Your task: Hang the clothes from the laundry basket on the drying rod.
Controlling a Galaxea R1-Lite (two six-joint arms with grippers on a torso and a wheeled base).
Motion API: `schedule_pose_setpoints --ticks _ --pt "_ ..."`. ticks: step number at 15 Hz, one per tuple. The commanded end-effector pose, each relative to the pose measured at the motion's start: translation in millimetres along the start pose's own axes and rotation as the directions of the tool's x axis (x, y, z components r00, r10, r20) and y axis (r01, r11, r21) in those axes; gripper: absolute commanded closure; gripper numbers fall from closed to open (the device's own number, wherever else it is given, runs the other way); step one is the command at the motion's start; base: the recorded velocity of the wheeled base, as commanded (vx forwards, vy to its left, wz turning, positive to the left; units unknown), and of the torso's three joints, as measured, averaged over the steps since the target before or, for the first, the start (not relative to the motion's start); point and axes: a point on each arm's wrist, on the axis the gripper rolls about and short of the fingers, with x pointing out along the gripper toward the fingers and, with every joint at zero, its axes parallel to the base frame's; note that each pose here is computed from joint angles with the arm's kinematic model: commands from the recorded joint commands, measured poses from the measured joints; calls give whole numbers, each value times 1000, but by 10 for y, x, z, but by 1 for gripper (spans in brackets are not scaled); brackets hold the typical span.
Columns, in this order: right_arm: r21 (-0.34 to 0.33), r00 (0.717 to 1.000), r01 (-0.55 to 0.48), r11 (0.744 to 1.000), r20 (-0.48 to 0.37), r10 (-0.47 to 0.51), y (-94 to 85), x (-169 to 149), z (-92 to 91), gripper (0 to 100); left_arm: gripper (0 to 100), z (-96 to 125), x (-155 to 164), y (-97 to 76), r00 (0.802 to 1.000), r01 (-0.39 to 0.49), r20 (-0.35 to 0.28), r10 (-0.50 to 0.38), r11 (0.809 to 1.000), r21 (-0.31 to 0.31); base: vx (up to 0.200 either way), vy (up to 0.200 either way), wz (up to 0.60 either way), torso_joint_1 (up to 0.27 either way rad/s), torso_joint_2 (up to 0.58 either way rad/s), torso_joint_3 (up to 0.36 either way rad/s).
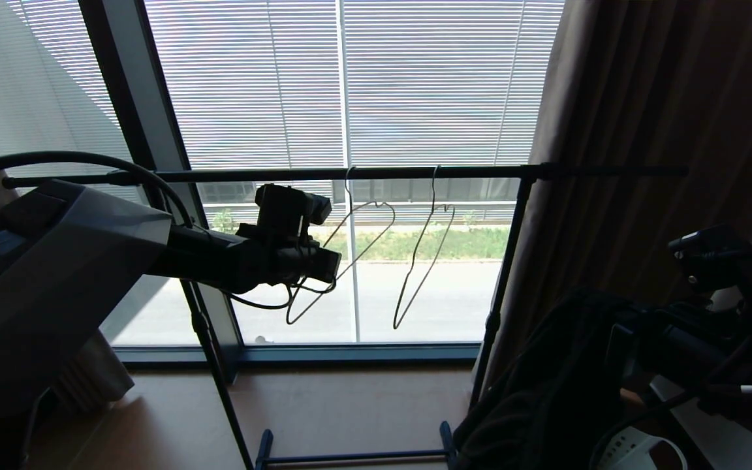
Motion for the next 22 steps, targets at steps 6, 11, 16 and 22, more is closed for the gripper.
schedule_pose_setpoints --ticks 6,11,16,22 --pt "0 1000 0 1000 -1 0 0 -3 -5 100 100 238 -303 37 997 -19 75 20 1000 -10 0 0 0 0 0 0" --pt "-1 1000 0 1000 -4 0 0 0 -9 100 100 178 -716 45 998 -17 61 17 1000 -7 0 0 0 0 0 0" --pt "-4 1000 -4 1000 -11 4 10 7 -23 100 100 -63 -1591 53 998 -16 60 16 1000 3 0 0 0 0 0 0" --pt "-168 996 81 983 -23 -86 24 -21 -83 100 100 -1266 -3100 -20 992 23 125 -32 997 70 0 0 0 0 0 0"
